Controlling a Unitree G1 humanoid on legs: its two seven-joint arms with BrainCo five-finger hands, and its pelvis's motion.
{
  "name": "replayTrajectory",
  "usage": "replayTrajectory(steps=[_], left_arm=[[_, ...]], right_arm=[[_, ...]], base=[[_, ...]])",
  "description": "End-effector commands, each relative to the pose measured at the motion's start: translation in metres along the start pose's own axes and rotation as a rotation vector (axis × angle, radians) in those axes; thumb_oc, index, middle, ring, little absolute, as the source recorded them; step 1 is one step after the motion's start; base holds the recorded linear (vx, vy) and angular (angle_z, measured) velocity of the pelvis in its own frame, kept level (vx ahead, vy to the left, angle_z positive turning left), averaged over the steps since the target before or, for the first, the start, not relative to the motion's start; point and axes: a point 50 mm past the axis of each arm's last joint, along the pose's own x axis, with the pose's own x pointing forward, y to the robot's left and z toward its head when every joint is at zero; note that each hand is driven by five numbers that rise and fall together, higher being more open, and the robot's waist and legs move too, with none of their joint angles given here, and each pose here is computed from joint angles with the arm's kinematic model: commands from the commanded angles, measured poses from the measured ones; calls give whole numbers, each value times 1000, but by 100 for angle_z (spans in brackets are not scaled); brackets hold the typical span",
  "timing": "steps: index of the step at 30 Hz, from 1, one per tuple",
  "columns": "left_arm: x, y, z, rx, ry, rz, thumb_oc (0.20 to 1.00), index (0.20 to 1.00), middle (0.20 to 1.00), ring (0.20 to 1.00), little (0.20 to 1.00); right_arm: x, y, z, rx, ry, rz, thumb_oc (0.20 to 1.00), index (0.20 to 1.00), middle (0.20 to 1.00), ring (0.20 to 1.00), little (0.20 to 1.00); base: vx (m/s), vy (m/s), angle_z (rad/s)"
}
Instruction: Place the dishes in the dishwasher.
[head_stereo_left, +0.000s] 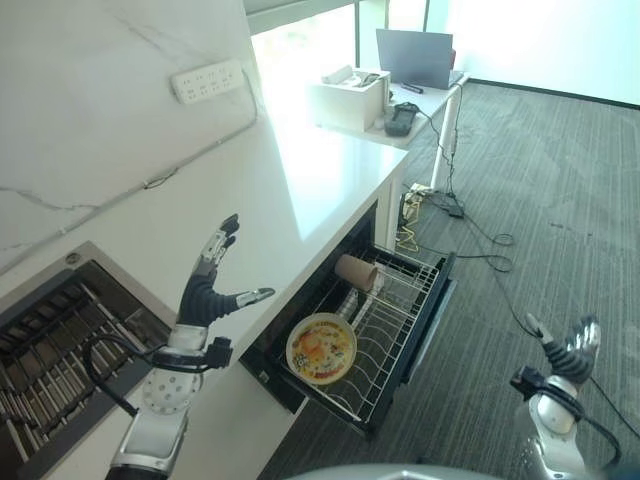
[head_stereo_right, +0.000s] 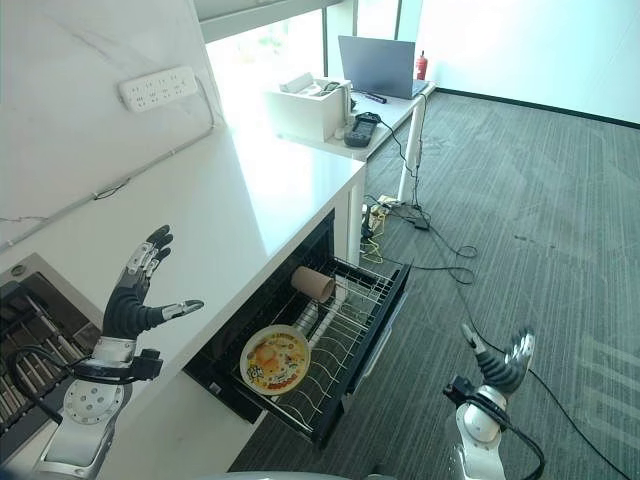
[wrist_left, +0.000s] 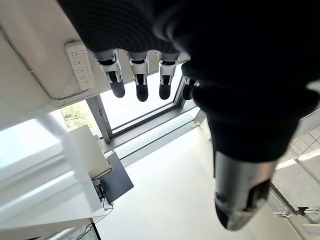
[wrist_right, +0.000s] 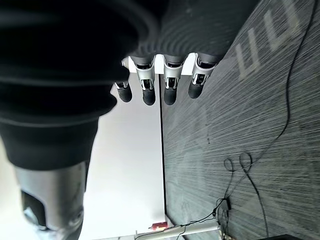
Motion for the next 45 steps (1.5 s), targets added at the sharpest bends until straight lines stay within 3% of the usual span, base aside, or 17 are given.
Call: replayTrajectory(steps=[1,12,21,35,45], left_arm=[[21,8,16,3,-143,16,1000,1000,1000,1000,1000],[49,-8,24,51,-215,-46,1000,1000,1000,1000,1000],[62,-14,43,61,-270,-87,1000,1000,1000,1000,1000],[55,-23,49,39,-299,-107,1000,1000,1000,1000,1000],[61,-29,55,39,-324,-143,1000,1000,1000,1000,1000]], right_arm=[[14,19,27,115,-80,40,1000,1000,1000,1000,1000],[26,30,-13,342,203,180,1000,1000,1000,1000,1000],[21,53,-36,281,344,380,1000,1000,1000,1000,1000],[-15,125,-27,193,345,777,1000,1000,1000,1000,1000],[-6,174,19,166,210,892,1000,1000,1000,1000,1000]], base=[[-29,-65,0],[-37,-67,7],[-58,-12,16],[14,45,9],[72,51,2]])
